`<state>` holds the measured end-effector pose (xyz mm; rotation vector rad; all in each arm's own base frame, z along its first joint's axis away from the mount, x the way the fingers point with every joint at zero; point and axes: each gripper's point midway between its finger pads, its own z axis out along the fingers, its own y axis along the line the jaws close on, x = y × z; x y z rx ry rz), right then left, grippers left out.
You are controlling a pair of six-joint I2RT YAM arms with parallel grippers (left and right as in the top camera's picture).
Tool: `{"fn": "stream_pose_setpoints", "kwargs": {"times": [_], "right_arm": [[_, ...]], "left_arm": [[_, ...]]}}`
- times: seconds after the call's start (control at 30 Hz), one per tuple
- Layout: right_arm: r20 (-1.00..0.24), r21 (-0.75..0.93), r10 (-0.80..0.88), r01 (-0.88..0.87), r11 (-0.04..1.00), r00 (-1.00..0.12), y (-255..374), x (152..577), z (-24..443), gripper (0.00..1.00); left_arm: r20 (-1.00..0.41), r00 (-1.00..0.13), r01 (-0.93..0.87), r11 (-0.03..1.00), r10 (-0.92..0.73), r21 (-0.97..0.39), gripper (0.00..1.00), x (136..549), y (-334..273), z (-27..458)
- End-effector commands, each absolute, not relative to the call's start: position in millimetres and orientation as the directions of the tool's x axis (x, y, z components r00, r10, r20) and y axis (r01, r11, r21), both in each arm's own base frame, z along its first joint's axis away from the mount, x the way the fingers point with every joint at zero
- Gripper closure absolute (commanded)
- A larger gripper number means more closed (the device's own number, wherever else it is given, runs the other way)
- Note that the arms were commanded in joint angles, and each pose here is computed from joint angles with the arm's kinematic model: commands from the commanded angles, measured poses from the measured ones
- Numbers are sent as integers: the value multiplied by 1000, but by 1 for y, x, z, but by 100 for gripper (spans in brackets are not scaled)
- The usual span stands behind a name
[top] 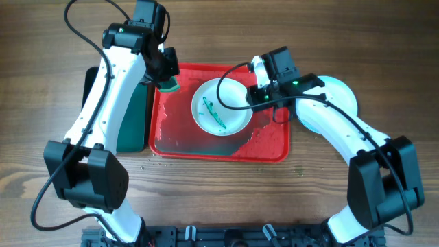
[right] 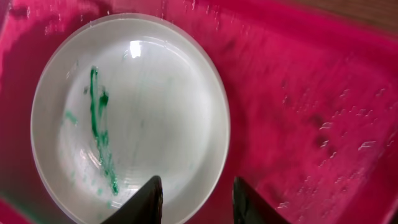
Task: Clean dirty plates on tray and stack at the side
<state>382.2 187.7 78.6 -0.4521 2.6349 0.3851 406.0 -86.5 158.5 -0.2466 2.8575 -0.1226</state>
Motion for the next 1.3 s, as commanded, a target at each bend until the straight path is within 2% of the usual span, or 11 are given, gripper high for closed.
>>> {"fn": "stream_pose_setpoints", "kwargs": {"times": [0.0,0.17,0.37,0.43,0.5,0.53,0.57,0.63,0.77,1.13,1.27], "right_arm": [[-472,125,-309,-410,904,-826,184,400,60,63],[-432,216,-329,-450,867,-840,201,402,39,63],[-333,219,-361,-443,869,-871,204,409,4,65],[-299,223,-363,-434,873,-883,201,402,2,76],[-236,244,-313,-368,897,-920,198,394,5,94],[-201,263,-279,-326,908,-939,198,389,8,96],[-162,289,-225,-264,920,-961,200,385,12,96],[-53,326,4,-14,945,-999,200,379,15,96],[11,361,189,180,915,-982,206,381,16,96],[102,419,158,186,889,-982,244,363,-3,96],[98,420,148,176,890,-984,245,363,-3,96]], "left_arm": [[-250,-948,-173,978,-197,-117,96,407,-88,156],[-253,-947,-172,978,-197,-118,96,408,-88,156],[-259,-945,-171,978,-198,-120,96,409,-88,156],[-260,-945,-171,978,-198,-121,96,409,-88,156],[-260,-945,-171,978,-198,-121,96,409,-88,156],[-260,-945,-171,978,-198,-121,96,409,-88,156],[-260,-945,-171,978,-198,-121,96,409,-88,156],[-259,-945,-175,977,-201,-122,96,409,-88,156],[-255,-943,-189,974,-215,-125,96,410,-88,154],[-194,-966,-156,983,-172,-97,96,427,-108,97],[-120,-993,1,998,-6,-59,96,424,-132,49]]}}
